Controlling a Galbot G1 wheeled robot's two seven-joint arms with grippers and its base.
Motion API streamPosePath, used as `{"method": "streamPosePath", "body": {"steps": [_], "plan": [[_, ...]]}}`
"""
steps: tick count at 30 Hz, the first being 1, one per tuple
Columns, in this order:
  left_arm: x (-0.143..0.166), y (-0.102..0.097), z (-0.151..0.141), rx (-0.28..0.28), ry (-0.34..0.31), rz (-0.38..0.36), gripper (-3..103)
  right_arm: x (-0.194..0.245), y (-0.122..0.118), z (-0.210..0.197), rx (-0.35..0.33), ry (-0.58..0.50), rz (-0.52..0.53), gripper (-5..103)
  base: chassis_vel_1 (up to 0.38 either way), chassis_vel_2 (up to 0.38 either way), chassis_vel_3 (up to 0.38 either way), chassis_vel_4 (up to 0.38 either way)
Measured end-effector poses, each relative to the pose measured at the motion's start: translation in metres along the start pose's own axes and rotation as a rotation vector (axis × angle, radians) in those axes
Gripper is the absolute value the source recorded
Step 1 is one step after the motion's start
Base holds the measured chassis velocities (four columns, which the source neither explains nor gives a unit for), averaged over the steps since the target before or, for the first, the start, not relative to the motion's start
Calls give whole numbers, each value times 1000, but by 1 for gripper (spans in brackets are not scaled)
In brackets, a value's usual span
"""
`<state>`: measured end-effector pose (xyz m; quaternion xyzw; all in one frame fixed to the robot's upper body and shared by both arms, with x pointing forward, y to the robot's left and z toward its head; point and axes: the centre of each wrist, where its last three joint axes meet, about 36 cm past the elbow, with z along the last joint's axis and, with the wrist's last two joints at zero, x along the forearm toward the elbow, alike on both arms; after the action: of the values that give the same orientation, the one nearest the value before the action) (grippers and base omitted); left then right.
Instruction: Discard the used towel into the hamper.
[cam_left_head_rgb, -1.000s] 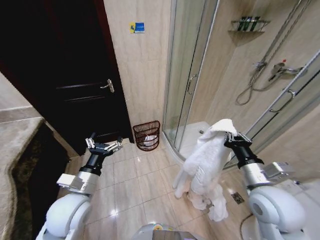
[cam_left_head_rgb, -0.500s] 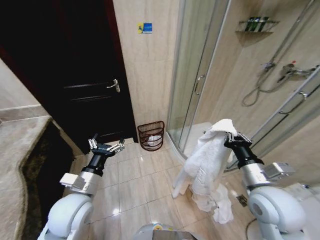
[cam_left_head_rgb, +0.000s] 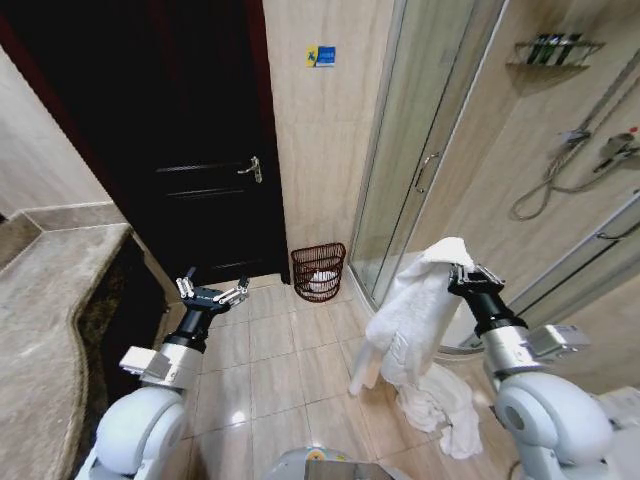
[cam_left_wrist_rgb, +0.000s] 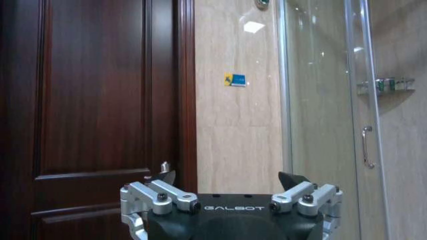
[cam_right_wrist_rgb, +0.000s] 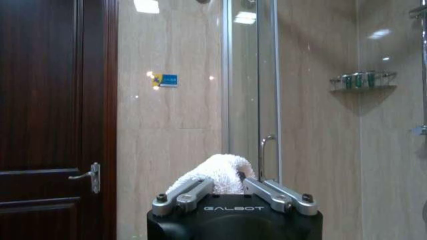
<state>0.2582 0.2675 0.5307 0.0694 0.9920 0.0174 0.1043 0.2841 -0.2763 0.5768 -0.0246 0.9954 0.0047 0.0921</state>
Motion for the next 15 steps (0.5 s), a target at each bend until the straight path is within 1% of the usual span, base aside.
{"method": "streamPosePath", "body": {"steps": [6, 13, 15], "plan": [[0, -3, 2, 8, 4, 6, 100, 0, -1, 0, 4, 0, 1, 3, 23, 26, -21, -19], [0, -2, 5, 5, -14, -2, 100, -1, -1, 1, 3, 1, 0, 3, 69, 73, -28, -31], [-1, -2, 7, 5, -32, -8, 100, -2, -1, 1, 2, 1, -2, 3, 48, 56, -50, -51]]}}
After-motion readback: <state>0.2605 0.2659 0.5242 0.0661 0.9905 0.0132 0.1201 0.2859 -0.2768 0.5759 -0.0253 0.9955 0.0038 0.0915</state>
